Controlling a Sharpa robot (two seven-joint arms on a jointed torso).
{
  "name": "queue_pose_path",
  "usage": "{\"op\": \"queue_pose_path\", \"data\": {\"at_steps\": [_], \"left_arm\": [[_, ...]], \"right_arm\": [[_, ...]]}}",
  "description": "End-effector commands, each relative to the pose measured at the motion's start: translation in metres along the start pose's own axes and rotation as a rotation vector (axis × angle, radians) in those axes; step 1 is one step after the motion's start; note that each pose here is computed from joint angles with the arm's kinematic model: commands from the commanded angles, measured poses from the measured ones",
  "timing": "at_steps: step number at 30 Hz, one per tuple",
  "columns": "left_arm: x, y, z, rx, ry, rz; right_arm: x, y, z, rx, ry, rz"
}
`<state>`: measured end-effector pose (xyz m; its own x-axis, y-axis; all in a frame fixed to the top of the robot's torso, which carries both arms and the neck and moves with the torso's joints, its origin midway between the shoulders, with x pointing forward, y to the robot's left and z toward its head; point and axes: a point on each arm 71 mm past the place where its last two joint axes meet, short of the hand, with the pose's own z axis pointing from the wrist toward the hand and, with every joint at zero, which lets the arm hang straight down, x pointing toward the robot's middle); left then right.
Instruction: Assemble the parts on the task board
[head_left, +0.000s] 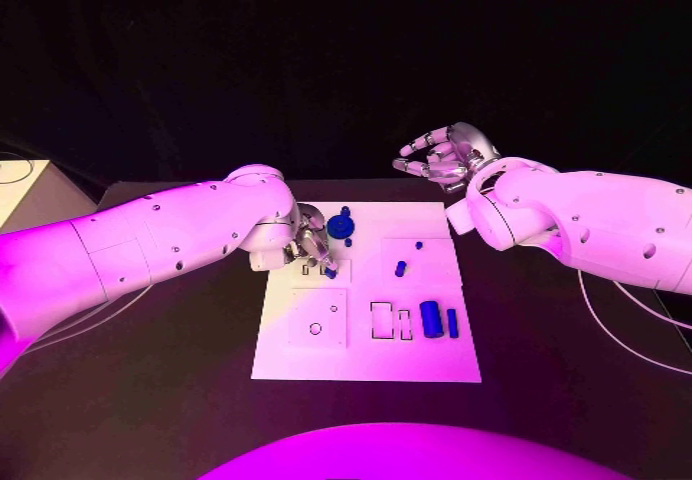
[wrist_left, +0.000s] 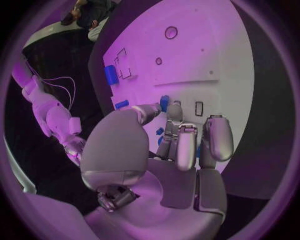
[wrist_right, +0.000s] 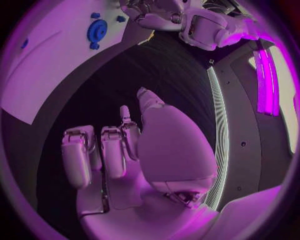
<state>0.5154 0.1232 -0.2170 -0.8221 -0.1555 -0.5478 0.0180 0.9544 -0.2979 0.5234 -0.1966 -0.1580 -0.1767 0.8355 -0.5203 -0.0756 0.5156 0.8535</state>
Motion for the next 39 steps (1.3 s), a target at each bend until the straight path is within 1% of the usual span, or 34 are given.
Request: {"op": "queue_pose_path", "data": {"at_steps": [1,9,16,20,24,30,34,39], "left_arm": [[0.0021,-0.0016,0.0003,0.017,0.023,0.006],[0.0001,-0.002,0.0002,0.041,-0.007,-0.023],[-0.0028,-0.0006,-0.0007,0.068,-0.045,-0.078],[-0.0052,0.0033,-0.0029,0.083,-0.077,-0.116],[-0.0058,0.0083,-0.0058,0.088,-0.09,-0.136],[-0.0061,0.0205,-0.0121,0.078,-0.104,-0.144],[-0.0063,0.0261,-0.0139,0.062,-0.108,-0.14],[-0.0058,0.0289,-0.0147,0.046,-0.114,-0.133]], "right_arm": [[0.001,0.0,0.0,-0.009,0.017,-0.008],[0.001,-0.001,0.0,-0.005,0.017,-0.006],[0.001,-0.003,-0.001,-0.001,0.017,-0.005],[0.0,-0.004,-0.001,0.001,0.014,-0.005],[-0.002,-0.005,-0.002,0.003,0.011,-0.005],[-0.006,-0.008,-0.004,0.008,0.004,-0.005],[-0.008,-0.009,-0.004,0.011,0.001,-0.006],[-0.009,-0.01,-0.005,0.013,-0.002,-0.006]]}}
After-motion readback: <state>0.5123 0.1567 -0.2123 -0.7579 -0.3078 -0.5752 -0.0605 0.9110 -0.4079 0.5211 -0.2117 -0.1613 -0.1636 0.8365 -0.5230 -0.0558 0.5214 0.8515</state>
